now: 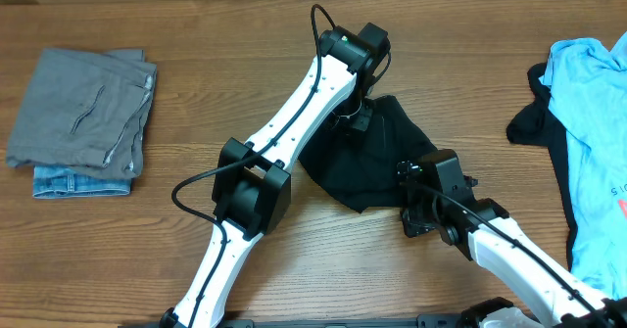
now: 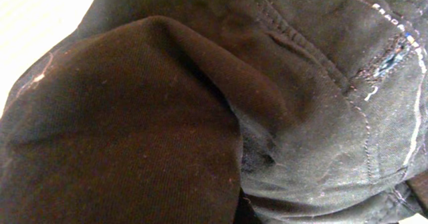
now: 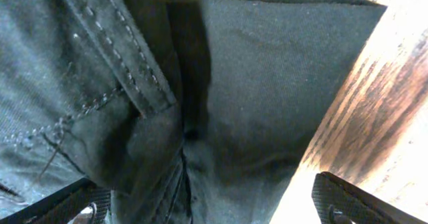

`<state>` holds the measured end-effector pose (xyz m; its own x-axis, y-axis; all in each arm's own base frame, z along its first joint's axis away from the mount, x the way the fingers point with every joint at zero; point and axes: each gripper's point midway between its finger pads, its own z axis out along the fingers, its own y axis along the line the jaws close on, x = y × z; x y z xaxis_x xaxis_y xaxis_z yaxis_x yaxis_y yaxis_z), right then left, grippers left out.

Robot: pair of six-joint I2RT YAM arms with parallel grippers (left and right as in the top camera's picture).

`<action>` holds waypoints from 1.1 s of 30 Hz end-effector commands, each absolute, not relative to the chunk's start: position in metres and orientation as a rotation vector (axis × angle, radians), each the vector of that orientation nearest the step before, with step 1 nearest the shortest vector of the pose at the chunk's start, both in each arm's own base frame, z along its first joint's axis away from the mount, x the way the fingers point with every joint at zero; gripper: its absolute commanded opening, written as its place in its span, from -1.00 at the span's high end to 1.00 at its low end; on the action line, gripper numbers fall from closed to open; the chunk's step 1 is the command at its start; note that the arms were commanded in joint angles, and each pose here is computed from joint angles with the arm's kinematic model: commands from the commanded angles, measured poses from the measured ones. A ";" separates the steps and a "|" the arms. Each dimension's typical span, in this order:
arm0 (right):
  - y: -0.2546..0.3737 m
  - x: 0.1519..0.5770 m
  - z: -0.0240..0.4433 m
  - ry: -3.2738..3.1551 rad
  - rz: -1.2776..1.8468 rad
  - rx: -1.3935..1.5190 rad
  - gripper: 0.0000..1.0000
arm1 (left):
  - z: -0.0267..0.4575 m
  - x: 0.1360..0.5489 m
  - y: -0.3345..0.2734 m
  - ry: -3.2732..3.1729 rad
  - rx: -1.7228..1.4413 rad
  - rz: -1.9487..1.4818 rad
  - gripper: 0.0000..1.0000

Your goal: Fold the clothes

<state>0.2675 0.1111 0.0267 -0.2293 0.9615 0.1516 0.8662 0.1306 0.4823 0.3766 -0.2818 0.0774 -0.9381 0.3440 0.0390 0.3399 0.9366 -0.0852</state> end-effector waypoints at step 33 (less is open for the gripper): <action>0.117 0.326 0.167 2.161 0.778 0.849 0.92 | 0.077 0.393 -0.264 -3.073 -0.520 0.066 0.92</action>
<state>0.3147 0.1216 0.1402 -0.6036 0.7337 -0.3119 0.3860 0.6113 0.6909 0.3816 -0.2768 0.0774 -0.9432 0.3305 0.0350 0.3266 0.9412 -0.0867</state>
